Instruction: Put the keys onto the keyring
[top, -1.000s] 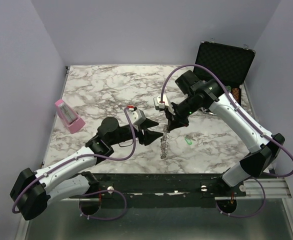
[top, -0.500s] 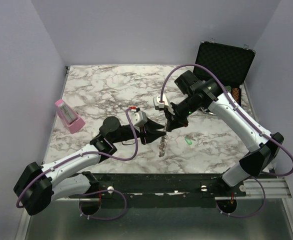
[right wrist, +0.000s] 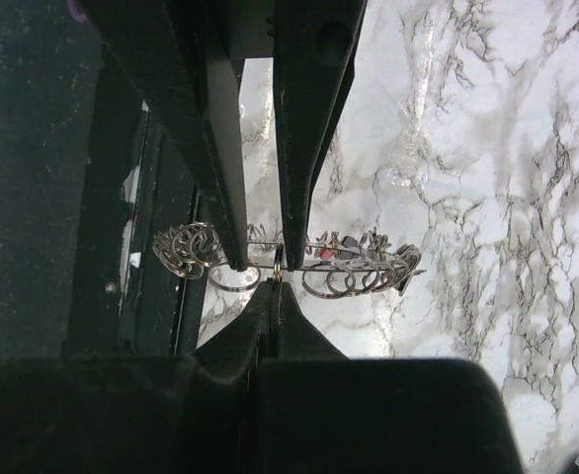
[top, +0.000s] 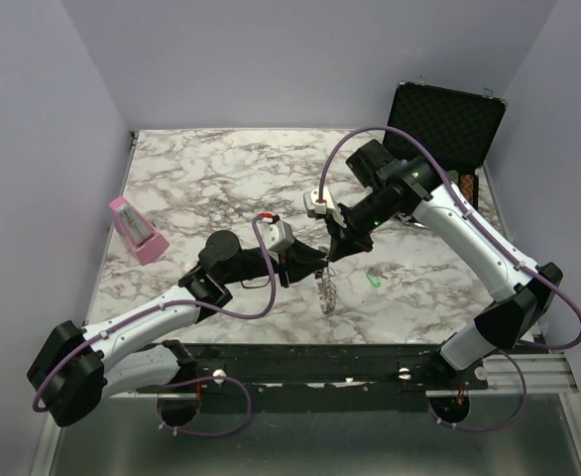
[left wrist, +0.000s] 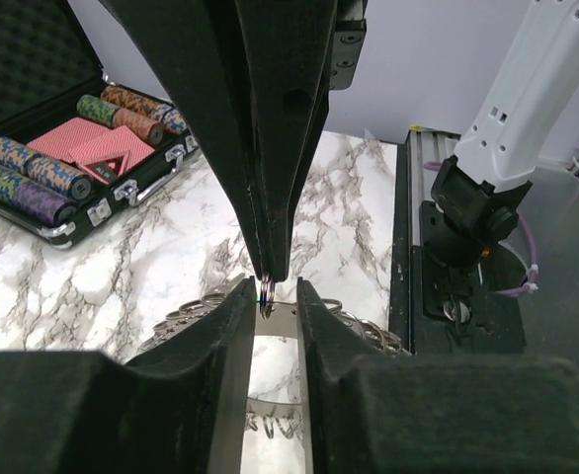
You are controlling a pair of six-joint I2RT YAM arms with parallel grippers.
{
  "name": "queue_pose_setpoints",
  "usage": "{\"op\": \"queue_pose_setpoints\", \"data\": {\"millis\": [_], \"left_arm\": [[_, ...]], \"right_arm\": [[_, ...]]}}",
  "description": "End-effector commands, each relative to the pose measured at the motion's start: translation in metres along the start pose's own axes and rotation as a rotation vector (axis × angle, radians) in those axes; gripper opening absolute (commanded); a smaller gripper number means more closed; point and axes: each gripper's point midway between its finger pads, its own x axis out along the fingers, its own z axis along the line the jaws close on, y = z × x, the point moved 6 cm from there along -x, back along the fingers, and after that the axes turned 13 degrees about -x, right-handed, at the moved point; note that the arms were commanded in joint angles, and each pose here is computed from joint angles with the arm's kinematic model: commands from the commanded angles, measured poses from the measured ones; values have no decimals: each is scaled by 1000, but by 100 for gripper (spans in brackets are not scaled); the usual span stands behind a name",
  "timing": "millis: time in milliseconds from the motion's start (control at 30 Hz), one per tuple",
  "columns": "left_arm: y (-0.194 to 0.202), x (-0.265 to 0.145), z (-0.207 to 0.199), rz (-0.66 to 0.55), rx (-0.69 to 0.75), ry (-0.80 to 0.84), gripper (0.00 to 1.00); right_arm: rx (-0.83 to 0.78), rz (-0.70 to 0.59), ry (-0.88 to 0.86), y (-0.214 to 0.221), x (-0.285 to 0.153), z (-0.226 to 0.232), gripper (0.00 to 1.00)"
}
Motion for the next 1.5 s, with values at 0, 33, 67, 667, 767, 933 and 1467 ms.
{"op": "queue_pose_setpoints", "data": {"millis": [0,33,67,667,767,933,1467], "left_arm": [[3,1,0,29,6,21,27],[3,1,0,29,6,21,25],[3,1,0,29,6,21,22],[-14,-25,-13,-301,-71,-19,0],[-18,-30,-18,-375,-71,9,0],[-29,-31,-26,-433,-50,61,0],[-34,-20,-31,-426,-60,105,0]], "right_arm": [[28,-26,-59,-8,-6,19,0],[29,-26,-60,-8,-6,19,0],[26,-26,-59,-8,-6,19,0],[45,-190,-82,-23,-11,27,48],[43,-260,-60,-27,-23,23,49],[16,-370,-52,-26,-25,21,49],[12,-485,-52,-25,-11,15,43]]}}
